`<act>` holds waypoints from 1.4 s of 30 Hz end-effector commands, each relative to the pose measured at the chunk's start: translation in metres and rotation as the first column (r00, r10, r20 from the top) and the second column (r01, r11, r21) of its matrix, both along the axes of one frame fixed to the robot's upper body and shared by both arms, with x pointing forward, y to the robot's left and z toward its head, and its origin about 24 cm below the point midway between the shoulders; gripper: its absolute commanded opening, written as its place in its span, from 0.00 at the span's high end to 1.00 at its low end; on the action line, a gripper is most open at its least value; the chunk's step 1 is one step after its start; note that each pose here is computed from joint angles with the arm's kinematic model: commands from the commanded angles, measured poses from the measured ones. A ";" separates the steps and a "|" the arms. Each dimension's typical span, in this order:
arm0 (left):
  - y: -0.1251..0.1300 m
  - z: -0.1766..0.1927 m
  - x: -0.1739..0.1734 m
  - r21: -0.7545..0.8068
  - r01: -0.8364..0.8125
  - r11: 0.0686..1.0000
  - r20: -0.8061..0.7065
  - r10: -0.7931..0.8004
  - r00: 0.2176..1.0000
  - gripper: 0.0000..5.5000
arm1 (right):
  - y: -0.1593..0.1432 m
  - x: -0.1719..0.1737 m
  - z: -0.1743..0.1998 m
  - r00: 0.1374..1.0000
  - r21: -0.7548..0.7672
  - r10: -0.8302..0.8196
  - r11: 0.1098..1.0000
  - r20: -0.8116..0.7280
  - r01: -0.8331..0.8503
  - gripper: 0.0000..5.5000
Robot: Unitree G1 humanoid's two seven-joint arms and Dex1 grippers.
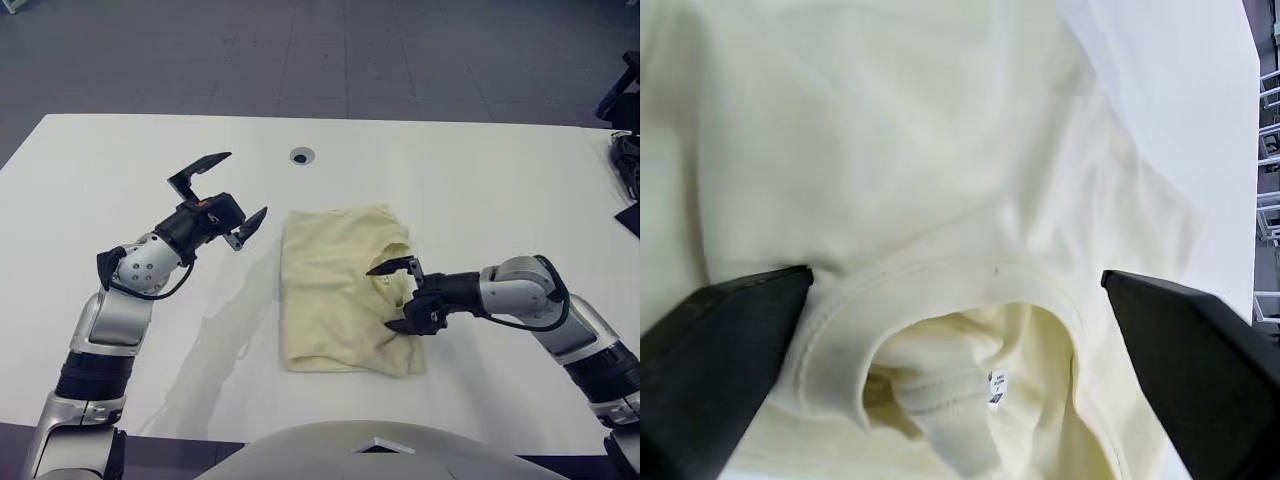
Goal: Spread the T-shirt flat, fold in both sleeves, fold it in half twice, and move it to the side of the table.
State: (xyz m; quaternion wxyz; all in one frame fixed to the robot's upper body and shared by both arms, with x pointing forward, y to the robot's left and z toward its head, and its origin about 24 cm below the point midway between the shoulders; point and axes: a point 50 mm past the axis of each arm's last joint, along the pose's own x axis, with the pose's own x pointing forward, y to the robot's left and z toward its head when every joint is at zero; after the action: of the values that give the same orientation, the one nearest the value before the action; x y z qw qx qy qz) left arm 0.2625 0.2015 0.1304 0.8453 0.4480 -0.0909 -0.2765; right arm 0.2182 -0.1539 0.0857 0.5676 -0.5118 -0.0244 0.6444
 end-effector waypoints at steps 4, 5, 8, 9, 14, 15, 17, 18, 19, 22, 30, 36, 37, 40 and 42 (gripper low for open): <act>0.003 -0.006 -0.001 0.044 0.005 0.999 -0.025 -0.004 1.000 0.02 | 0.016 0.018 0.017 0.993 0.200 -0.070 0.979 0.094 0.050 0.02; 0.003 -0.006 -0.001 0.045 0.005 0.999 -0.028 -0.004 1.000 0.02 | 0.018 0.020 0.025 0.991 0.261 -0.091 0.964 0.103 0.061 0.02; 0.002 -0.007 -0.004 0.046 0.018 0.999 -0.035 -0.016 0.999 0.02 | 0.017 0.027 0.047 0.982 0.409 -0.154 0.907 0.110 0.097 0.02; 0.001 -0.007 -0.006 0.041 0.028 0.999 -0.036 -0.027 0.999 0.02 | 0.015 0.027 0.055 0.981 0.455 -0.165 0.885 0.105 0.101 0.02; -0.006 -0.008 -0.028 0.032 0.139 0.990 -0.086 -0.136 0.987 0.02 | -0.012 0.036 0.073 0.972 0.720 -0.234 0.671 -0.021 0.177 0.02; -0.008 -0.009 -0.037 0.032 0.186 0.982 -0.108 -0.182 0.977 0.02 | -0.021 0.034 0.063 0.965 0.683 -0.262 0.710 0.030 0.171 0.02; -0.008 -0.009 -0.056 0.057 0.250 0.967 -0.146 -0.239 0.960 0.02 | -0.035 0.022 0.044 0.960 0.564 -0.234 0.819 0.151 0.111 0.02; -0.006 -0.010 -0.063 0.095 0.264 0.960 -0.156 -0.247 0.956 0.02 | -0.041 0.015 0.038 0.961 0.516 -0.209 0.852 0.181 0.088 0.02; -0.004 -0.011 -0.069 0.132 0.272 0.953 -0.162 -0.250 0.955 0.02 | -0.046 0.011 0.036 0.961 0.491 -0.195 0.868 0.198 0.075 0.02; 0.004 -0.014 -0.086 0.287 0.301 0.910 -0.197 -0.251 0.948 0.02 | -0.066 0.001 0.030 0.940 0.320 -0.115 0.948 0.322 0.006 0.02; 0.006 -0.016 -0.105 0.422 0.361 0.832 -0.235 -0.285 0.929 0.02 | -0.066 -0.012 0.010 0.921 0.105 0.098 0.983 0.378 -0.148 0.02; -0.001 -0.039 -0.116 0.384 0.459 0.801 -0.352 -0.333 0.875 0.02 | -0.063 -0.022 -0.004 0.941 0.068 0.146 0.982 0.306 -0.175 0.02; -0.004 -0.041 -0.117 0.363 0.475 0.802 -0.362 -0.348 0.865 0.02 | -0.062 -0.023 -0.005 0.945 0.076 0.144 0.982 0.295 -0.173 0.02; -0.009 -0.049 -0.119 0.348 0.515 0.784 -0.400 -0.372 0.838 0.02 | -0.061 -0.026 -0.009 0.954 0.061 0.153 0.983 0.258 -0.174 0.02; -0.008 -0.054 -0.119 0.355 0.529 0.771 -0.426 -0.370 0.825 0.02 | -0.060 -0.029 -0.012 0.960 0.050 0.160 0.983 0.230 -0.176 0.02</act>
State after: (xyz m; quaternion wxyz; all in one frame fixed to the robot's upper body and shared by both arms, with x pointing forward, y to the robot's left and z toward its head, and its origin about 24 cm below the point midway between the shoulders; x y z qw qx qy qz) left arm 0.1432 0.1917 0.0836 0.6395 0.5428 -0.0046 -0.5445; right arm 0.1942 -0.2124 0.0776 0.5343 -0.5580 -0.1768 0.6098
